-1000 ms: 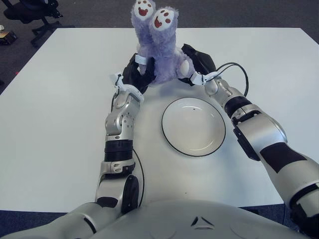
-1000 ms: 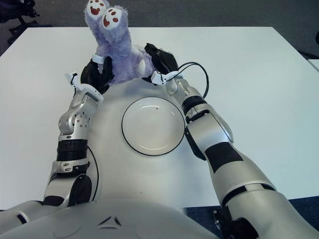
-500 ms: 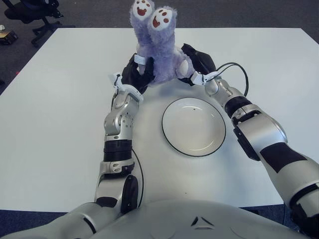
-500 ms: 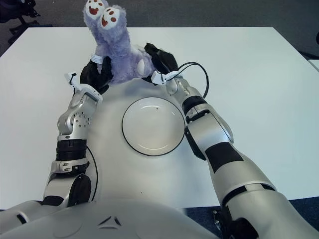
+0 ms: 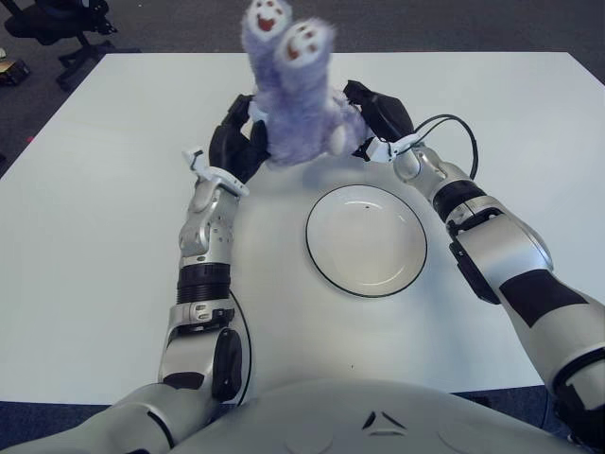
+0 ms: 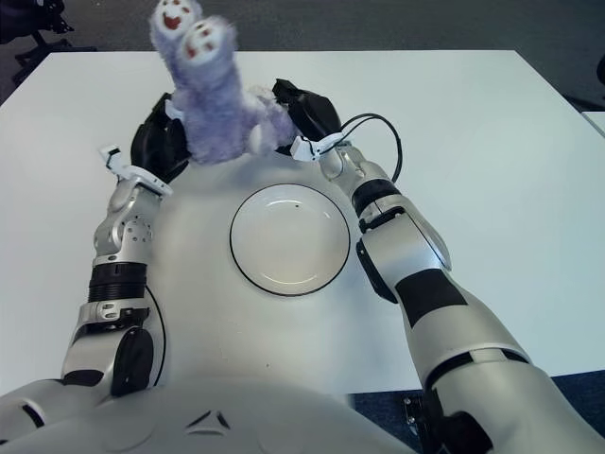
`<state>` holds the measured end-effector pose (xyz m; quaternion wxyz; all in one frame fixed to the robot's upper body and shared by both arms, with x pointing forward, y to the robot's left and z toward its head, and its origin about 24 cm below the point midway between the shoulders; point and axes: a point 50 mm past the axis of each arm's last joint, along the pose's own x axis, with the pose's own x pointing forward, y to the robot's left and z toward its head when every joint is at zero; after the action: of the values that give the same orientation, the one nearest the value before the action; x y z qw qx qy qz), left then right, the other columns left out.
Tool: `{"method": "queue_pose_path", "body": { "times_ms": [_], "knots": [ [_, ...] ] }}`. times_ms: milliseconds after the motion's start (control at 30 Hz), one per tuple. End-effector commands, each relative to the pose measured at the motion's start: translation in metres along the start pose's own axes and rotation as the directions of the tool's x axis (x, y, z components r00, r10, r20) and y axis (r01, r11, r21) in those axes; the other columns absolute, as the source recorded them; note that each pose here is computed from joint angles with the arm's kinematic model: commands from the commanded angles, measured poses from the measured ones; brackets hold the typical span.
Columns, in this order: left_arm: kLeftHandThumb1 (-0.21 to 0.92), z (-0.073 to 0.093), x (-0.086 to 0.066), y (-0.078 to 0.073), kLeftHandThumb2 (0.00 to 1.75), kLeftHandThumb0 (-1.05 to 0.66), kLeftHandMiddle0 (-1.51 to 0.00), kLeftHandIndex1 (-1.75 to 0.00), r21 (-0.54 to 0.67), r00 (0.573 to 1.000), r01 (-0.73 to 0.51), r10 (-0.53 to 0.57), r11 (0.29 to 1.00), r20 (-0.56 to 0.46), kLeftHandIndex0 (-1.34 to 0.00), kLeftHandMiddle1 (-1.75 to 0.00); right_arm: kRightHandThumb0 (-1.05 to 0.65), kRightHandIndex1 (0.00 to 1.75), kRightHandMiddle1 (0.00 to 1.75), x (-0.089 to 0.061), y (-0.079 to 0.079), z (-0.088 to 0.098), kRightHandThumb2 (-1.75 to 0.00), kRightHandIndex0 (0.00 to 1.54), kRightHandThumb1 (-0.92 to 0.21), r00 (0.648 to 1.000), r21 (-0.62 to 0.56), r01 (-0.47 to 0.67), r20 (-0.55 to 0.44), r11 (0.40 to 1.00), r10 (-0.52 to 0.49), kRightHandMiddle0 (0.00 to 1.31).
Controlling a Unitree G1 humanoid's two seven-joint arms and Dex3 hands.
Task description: Put the doll into the plate.
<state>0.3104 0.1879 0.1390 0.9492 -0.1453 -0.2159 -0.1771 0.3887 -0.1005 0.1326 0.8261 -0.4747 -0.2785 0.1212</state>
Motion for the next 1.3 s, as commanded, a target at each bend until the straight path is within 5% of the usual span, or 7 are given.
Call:
{"method": "queue_pose_path", "body": {
  "times_ms": [0,67,200,333,600,1100,1267],
  "knots": [
    [0.92,0.006,-0.006,0.003,0.62,-0.69,-0.4,-0.93,0.09,1.0,0.023,-0.02,0.996,-0.024,-0.19,-1.26,0.0,1.75,1.68,0.007,-0.014,0.002,-1.33,0.57,-0.29,0.999,-0.035,0.03,0.024,0.999,-0.029,0.49],
    [0.92,0.009,-0.007,0.004,0.64,-0.72,-0.39,-0.88,0.137,1.0,0.02,-0.017,0.99,-0.025,-0.18,-1.2,0.0,1.75,1.68,0.007,-0.017,0.0,-1.33,0.57,-0.29,0.999,-0.039,0.032,0.022,0.999,-0.032,0.49],
    [0.92,0.015,-0.013,0.009,0.5,-0.74,-0.45,-0.72,0.248,1.0,0.0,0.0,0.969,-0.001,-0.22,-0.72,0.0,1.75,1.69,0.006,-0.023,-0.004,-1.34,0.58,-0.28,0.999,-0.051,0.035,0.011,0.998,-0.034,0.49],
    [0.92,0.019,-0.018,0.014,0.4,-0.72,-0.52,-0.64,0.281,1.0,-0.014,0.01,0.96,0.015,-0.3,-0.51,0.0,1.75,1.71,0.005,-0.026,-0.005,-1.35,0.59,-0.28,0.999,-0.051,0.035,0.011,0.998,-0.035,0.48],
    [0.92,0.027,-0.023,0.029,0.37,-0.71,-0.56,-0.6,0.321,0.999,-0.052,0.05,0.946,0.015,-0.35,-0.51,0.0,1.75,1.73,0.0,-0.039,-0.008,-1.37,0.6,-0.27,0.995,-0.052,0.078,0.063,0.996,-0.075,0.47],
    [0.92,0.019,-0.025,0.053,0.38,-0.62,-0.56,-0.61,0.209,0.982,-0.189,0.19,0.959,0.014,-0.38,-0.5,0.0,1.75,1.75,-0.01,-0.054,-0.013,-1.32,0.56,-0.32,0.985,-0.113,0.139,0.118,0.984,-0.125,0.41],
    [0.92,0.017,-0.025,0.054,0.35,-0.6,-0.59,-0.61,0.196,0.978,-0.208,0.211,0.958,0.006,-0.41,-0.48,0.34,1.75,1.75,-0.017,-0.057,-0.016,-1.09,0.47,-0.49,0.981,-0.129,0.158,0.135,0.979,-0.141,0.53]
  ]
}}
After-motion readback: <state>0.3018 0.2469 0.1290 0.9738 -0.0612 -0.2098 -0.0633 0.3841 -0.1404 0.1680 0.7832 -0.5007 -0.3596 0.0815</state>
